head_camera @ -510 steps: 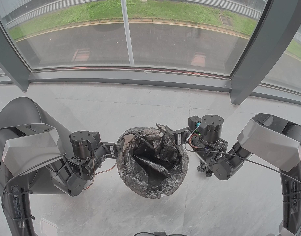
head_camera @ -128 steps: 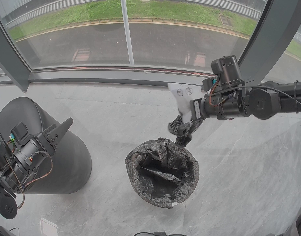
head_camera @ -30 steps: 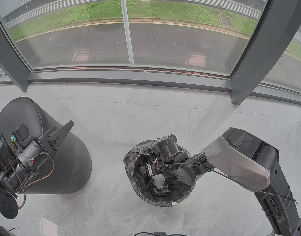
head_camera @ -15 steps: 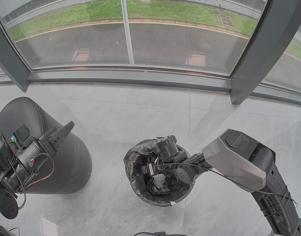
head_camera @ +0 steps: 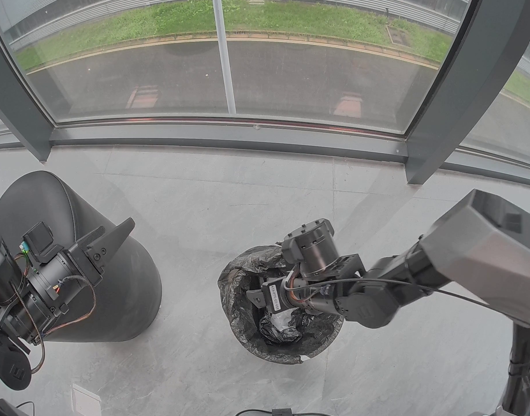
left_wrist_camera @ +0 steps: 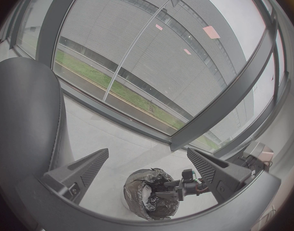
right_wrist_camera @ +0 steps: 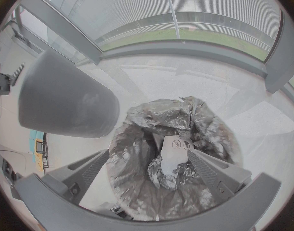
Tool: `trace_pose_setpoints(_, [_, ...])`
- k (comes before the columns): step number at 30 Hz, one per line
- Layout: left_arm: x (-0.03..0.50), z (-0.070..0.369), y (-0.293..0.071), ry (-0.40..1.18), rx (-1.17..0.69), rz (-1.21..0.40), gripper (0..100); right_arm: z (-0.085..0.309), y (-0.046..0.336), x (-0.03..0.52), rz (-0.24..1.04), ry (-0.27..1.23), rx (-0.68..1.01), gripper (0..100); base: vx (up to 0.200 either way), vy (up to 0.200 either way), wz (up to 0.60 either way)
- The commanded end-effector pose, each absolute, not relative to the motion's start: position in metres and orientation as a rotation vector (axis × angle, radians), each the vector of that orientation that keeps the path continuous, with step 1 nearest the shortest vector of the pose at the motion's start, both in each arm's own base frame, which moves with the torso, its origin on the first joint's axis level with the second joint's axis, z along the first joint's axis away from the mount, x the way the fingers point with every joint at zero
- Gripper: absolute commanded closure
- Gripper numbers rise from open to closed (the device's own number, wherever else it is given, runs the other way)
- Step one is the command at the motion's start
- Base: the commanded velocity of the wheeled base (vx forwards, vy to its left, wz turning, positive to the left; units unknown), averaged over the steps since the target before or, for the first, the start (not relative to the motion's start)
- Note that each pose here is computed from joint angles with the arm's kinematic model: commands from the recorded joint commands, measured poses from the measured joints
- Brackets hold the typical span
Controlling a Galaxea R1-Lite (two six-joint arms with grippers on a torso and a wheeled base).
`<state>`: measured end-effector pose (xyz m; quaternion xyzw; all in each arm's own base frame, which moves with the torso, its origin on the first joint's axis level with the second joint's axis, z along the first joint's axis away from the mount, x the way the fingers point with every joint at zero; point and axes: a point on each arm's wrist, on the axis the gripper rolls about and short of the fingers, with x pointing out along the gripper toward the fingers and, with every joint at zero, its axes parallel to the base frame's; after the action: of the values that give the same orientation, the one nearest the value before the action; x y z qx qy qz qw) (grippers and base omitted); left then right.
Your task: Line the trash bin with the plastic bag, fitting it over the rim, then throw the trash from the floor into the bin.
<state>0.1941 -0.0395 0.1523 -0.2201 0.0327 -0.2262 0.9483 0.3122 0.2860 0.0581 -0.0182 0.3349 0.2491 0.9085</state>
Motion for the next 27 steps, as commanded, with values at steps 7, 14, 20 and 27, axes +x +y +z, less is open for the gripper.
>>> trace_pose_setpoints(7, [0.156,0.181,-0.039,-0.101,-0.34,-0.553,0,0.161,0.201,0.209,0.342,0.437,-0.021,0,0.0,0.0,0.0])
trace_pose_setpoints(14, [0.121,0.217,-0.029,-0.187,-0.347,-0.465,0,0.185,0.094,0.148,0.128,0.227,0.11,0,0.0,0.0,0.0])
trace_pose_setpoints(20, [0.072,0.239,-0.023,-0.167,-0.31,-0.517,0,0.201,0.02,0.089,-0.151,-0.019,0.103,0,0.0,0.0,0.0])
trace_pose_setpoints(27, [0.026,0.225,-0.011,-0.028,-0.239,-0.471,0,0.174,-0.006,0.018,-0.212,-0.125,-0.002,0,0.0,0.0,0.0])
